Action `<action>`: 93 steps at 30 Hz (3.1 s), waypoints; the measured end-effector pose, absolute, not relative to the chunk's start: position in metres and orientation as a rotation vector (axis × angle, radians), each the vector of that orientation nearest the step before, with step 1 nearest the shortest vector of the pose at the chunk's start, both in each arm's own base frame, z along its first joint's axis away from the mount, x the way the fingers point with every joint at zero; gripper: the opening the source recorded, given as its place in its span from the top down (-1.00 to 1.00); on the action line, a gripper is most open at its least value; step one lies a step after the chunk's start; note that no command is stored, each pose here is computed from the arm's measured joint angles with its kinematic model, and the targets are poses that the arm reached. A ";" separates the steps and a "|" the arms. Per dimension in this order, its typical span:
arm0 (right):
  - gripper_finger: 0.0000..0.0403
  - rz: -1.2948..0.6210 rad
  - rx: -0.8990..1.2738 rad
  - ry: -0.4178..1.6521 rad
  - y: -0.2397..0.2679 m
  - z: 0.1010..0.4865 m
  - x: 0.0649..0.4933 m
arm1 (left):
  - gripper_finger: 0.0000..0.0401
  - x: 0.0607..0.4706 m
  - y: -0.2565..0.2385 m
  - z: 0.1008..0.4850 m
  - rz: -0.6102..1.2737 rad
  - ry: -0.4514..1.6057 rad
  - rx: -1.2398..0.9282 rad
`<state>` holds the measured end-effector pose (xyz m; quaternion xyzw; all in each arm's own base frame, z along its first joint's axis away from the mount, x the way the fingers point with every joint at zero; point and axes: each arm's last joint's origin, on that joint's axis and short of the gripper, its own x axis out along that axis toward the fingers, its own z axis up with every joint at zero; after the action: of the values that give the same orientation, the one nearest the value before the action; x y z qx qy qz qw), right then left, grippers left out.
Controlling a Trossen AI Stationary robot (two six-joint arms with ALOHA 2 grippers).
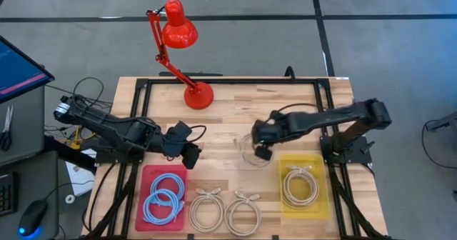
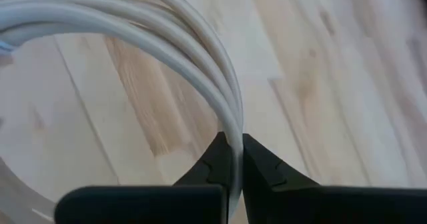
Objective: Pick & Place USB Port
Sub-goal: Put the light yellow charger cable into the yellow bin
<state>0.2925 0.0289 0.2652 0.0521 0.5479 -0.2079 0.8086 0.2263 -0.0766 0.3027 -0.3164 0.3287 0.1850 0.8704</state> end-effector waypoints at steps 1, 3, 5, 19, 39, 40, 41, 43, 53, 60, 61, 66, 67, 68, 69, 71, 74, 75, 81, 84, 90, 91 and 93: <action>0.98 -0.457 0.133 1.164 0.029 0.273 0.286 | 0.45 0.226 -0.077 0.303 0.387 0.687 -0.662; 0.99 -0.483 0.169 1.146 0.030 0.286 0.271 | 0.45 0.226 -0.077 0.303 0.387 0.687 -0.662; 0.99 -0.519 0.193 1.135 0.032 0.297 0.255 | 0.45 0.226 -0.077 0.303 0.387 0.687 -0.662; 0.99 -0.718 0.321 1.283 0.065 0.313 0.188 | 0.45 0.226 -0.075 0.303 0.437 0.645 -0.637; 0.99 -0.699 0.563 1.473 0.111 0.210 0.147 | 0.45 0.226 -0.075 0.303 0.437 0.645 -0.637; 0.99 -0.715 0.565 1.481 0.111 0.207 0.145 | 0.45 0.226 -0.075 0.303 0.437 0.645 -0.637; 0.99 -0.728 0.567 1.496 0.111 0.204 0.142 | 0.45 0.226 -0.075 0.303 0.437 0.645 -0.637; 0.99 -0.755 0.579 1.517 0.111 0.200 0.138 | 0.45 0.226 -0.075 0.303 0.437 0.645 -0.637; 0.87 -0.785 0.578 1.556 0.109 0.189 0.132 | 0.45 0.226 -0.075 0.303 0.437 0.646 -0.637; 0.40 -0.777 0.569 1.562 0.107 0.189 0.133 | 0.45 0.226 -0.075 0.303 0.437 0.646 -0.637; 0.35 -0.756 0.553 1.567 0.108 0.191 0.134 | 0.45 0.226 -0.075 0.303 0.437 0.646 -0.637; 0.14 -0.616 0.492 1.578 0.113 0.203 0.140 | 0.45 0.226 -0.075 0.303 0.437 0.646 -0.637; 0.11 -0.595 0.489 1.575 0.114 0.206 0.142 | 0.45 0.226 -0.075 0.303 0.437 0.646 -0.637; 0.09 -0.583 0.490 1.572 0.115 0.209 0.143 | 0.45 0.226 -0.075 0.303 0.437 0.646 -0.637; 0.08 -0.571 0.489 1.570 0.116 0.213 0.144 | 0.45 0.226 -0.075 0.303 0.437 0.646 -0.637; 0.07 -0.548 0.486 1.565 0.117 0.220 0.146 | 0.45 0.226 -0.075 0.303 0.437 0.646 -0.637; 0.08 -0.535 0.483 1.558 0.119 0.233 0.148 | 0.45 0.226 -0.075 0.303 0.437 0.645 -0.637; 0.09 -0.521 0.474 1.559 0.119 0.237 0.149 | 0.45 0.226 -0.075 0.303 0.436 0.645 -0.637; 0.18 -0.458 0.443 1.469 0.122 0.265 0.157 | 0.45 0.227 -0.075 0.304 0.433 0.640 -0.640; 0.22 -0.437 0.448 1.404 0.121 0.279 0.164 | 0.45 0.227 -0.075 0.304 0.433 0.640 -0.641; 0.28 -0.416 0.440 1.284 0.111 0.301 0.178 | 0.45 0.227 -0.075 0.304 0.431 0.635 -0.644; 0.29 -0.412 0.435 1.266 0.109 0.304 0.180 | 0.45 0.227 -0.075 0.304 0.431 0.635 -0.644; 0.30 -0.394 0.438 1.240 0.106 0.308 0.185 | 0.45 0.227 -0.075 0.304 0.431 0.634 -0.644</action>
<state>0.1852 0.1060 0.3081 0.2022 0.5725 -0.1817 0.7736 0.2273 -0.0752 0.3041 -0.3089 0.3040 0.2064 0.8772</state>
